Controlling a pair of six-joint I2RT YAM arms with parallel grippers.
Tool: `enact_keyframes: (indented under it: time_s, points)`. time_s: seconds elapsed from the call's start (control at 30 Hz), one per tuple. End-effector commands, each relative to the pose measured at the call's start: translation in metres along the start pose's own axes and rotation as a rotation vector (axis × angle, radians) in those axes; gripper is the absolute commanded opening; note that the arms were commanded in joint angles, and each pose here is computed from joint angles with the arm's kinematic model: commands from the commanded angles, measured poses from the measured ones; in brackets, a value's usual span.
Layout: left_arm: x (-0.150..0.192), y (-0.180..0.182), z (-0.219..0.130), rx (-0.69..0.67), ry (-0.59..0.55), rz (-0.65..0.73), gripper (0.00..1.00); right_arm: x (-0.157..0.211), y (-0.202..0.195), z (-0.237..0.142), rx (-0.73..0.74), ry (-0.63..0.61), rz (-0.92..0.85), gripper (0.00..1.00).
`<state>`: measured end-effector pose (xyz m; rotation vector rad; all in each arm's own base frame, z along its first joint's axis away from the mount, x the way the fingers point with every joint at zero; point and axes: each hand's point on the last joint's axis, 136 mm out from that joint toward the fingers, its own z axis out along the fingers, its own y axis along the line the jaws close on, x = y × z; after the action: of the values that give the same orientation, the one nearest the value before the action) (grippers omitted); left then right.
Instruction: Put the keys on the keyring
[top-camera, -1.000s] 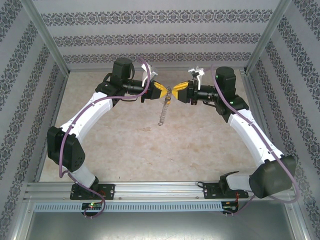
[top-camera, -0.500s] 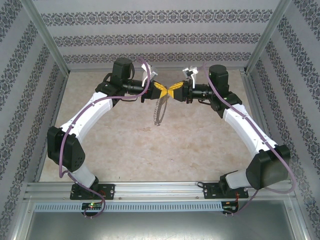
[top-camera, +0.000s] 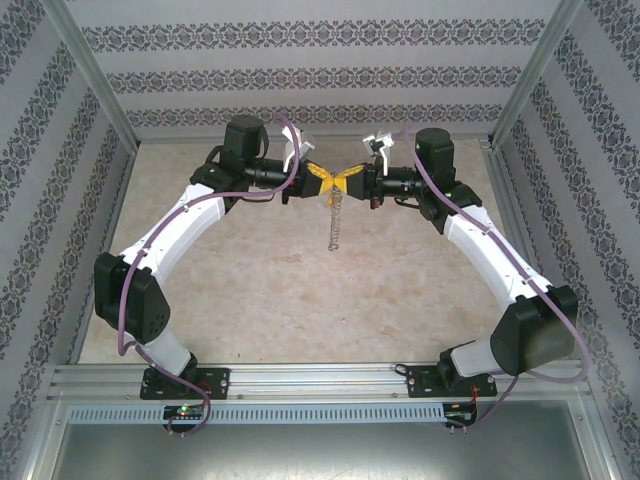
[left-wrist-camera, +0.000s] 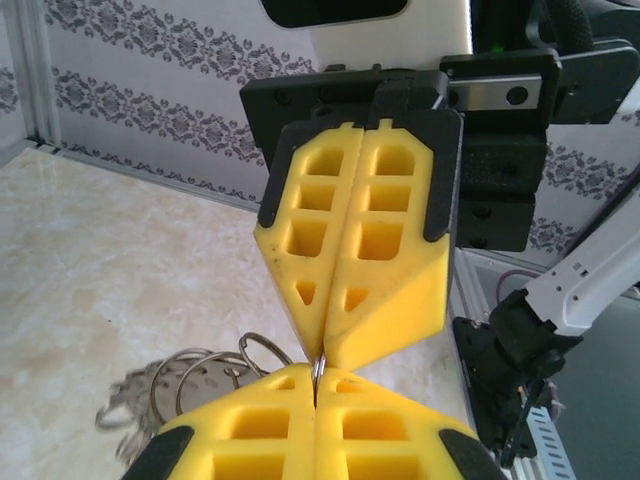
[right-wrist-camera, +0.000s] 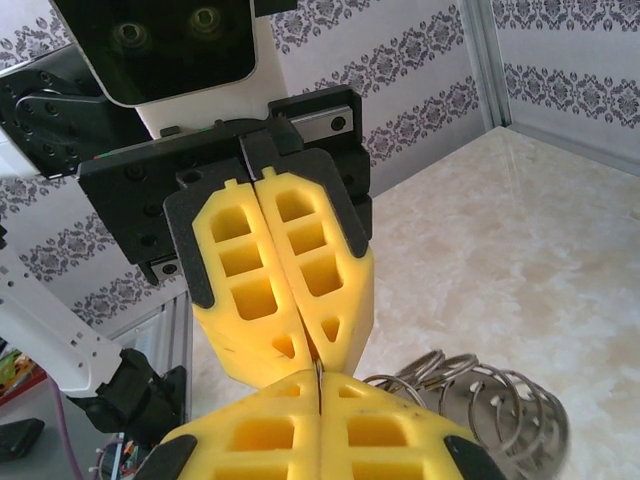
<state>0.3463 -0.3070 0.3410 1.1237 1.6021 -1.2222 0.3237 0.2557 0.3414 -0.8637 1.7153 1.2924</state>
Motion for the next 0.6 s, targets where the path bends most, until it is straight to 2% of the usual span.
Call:
enact_keyframes:
  time_s: [0.0,0.07,0.23,0.3,0.33,0.4,0.57]
  points:
    - [-0.027,-0.001,-0.006,-0.074,-0.084,0.069,0.19,-0.016,0.006,0.003,-0.015,-0.022,-0.048,0.0]
    - [-0.033,0.006,-0.014,-0.152,-0.127,0.083,0.37,-0.019,0.002,0.002,0.004,-0.027,-0.043,0.0]
    - [-0.044,0.015,-0.038,-0.315,-0.232,0.087,0.69,-0.027,-0.007,0.002,0.034,-0.038,-0.036,0.0]
    - [-0.043,0.02,-0.045,-0.376,-0.262,0.061,0.87,-0.031,-0.011,0.003,0.041,-0.044,-0.035,0.0]
    - [-0.042,0.022,-0.049,-0.405,-0.275,0.046,0.99,-0.033,-0.013,0.004,0.045,-0.046,-0.035,0.0]
    - [-0.038,0.033,-0.058,-0.488,-0.307,-0.015,1.0,-0.036,-0.018,0.004,0.057,-0.05,-0.031,0.0]
    - [-0.027,0.043,-0.065,-0.559,-0.331,-0.103,1.0,-0.042,-0.031,0.004,0.089,-0.06,-0.018,0.0]
